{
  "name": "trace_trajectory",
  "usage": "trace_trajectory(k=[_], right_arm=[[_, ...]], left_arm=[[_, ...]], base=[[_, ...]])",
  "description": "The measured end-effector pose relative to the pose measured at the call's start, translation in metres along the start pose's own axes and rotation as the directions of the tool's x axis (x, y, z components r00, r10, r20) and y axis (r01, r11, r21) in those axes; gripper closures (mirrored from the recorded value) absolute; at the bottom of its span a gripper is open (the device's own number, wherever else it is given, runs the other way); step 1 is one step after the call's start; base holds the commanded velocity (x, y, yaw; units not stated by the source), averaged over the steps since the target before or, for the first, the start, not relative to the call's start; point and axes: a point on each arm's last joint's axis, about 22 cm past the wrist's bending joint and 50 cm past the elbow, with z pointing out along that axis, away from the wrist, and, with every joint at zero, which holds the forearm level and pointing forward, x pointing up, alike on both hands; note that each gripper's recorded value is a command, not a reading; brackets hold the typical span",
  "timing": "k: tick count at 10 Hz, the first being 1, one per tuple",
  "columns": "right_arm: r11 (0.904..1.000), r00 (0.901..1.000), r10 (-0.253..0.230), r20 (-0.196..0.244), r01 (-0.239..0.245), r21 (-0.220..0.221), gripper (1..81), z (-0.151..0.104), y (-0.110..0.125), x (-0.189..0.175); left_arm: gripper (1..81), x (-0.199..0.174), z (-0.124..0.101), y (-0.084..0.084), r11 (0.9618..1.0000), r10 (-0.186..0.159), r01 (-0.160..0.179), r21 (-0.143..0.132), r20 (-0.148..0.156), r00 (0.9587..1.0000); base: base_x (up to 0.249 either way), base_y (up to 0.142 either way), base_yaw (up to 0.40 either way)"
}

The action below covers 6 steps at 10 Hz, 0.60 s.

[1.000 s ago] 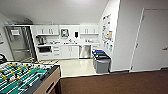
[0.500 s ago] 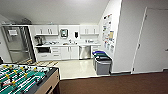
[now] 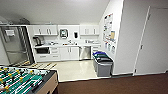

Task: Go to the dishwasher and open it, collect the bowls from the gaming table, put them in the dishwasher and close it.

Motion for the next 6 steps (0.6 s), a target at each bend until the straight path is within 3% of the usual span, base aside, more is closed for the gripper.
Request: trace_trajectory(k=[2, 6], right_arm=[[1.0000, 1.0000, 0.000, 0.001, 0.000, 0.004, 1.0, 0.001, -0.003, 0.000], [0.9997, 1.0000, -0.003, -0.004, 0.004, 0.025, 1.0, 0.007, -0.018, 0.004]], left_arm=[[1.0, -0.001, 0.001, -0.003, 0.9999, -0.002, 0.002, 0.012, 0.001, 1.0000], [1.0, 0.000, 0.004, 0.002, 1.0000, -0.003, 0.003, 0.006, -0.001, 1.0000]], base=[[0.227, 0.000, 0.000], [0.235, 0.000, 0.000]])
